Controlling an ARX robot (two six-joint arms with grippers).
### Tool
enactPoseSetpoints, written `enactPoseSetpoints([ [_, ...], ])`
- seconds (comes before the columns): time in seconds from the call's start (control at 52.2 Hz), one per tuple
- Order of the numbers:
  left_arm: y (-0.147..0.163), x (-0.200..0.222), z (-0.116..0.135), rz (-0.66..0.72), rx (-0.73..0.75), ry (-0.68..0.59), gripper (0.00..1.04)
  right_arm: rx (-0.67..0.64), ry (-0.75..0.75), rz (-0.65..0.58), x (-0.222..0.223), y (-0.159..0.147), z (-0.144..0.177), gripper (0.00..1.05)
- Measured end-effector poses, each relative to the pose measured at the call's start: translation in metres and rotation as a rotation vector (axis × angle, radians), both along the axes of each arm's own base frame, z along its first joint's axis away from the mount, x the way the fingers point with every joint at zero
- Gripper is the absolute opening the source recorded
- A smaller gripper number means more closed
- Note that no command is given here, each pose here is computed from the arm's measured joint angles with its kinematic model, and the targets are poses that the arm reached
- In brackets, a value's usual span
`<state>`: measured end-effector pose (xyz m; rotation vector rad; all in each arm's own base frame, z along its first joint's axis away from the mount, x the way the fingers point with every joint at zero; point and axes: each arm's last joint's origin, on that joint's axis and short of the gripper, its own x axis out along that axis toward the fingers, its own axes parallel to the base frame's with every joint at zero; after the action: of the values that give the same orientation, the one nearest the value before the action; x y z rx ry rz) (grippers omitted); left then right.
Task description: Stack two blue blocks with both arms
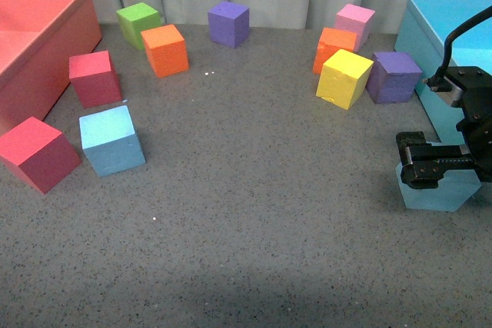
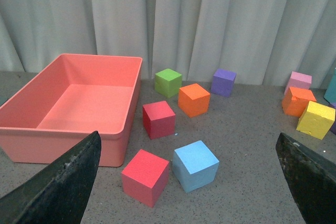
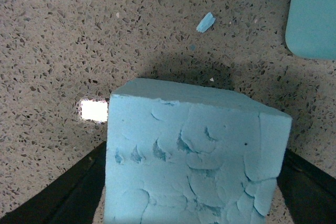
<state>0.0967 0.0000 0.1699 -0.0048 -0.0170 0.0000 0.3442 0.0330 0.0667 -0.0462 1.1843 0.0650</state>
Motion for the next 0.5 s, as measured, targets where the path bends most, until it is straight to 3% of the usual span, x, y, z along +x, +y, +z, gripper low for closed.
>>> enactPoseSetpoints([
  [0.288, 0.0000, 0.0000, 0.0000, 0.000, 0.000, 0.000, 0.98, -0.007, 0.014, 0.018, -0.0003, 0.0055, -0.0054, 0.53],
  [0.498, 0.0000, 0.0000, 0.0000, 0.000, 0.000, 0.000, 0.98, 0.002, 0.008, 0.017, -0.0005, 0.0086, -0.0026, 0.46],
])
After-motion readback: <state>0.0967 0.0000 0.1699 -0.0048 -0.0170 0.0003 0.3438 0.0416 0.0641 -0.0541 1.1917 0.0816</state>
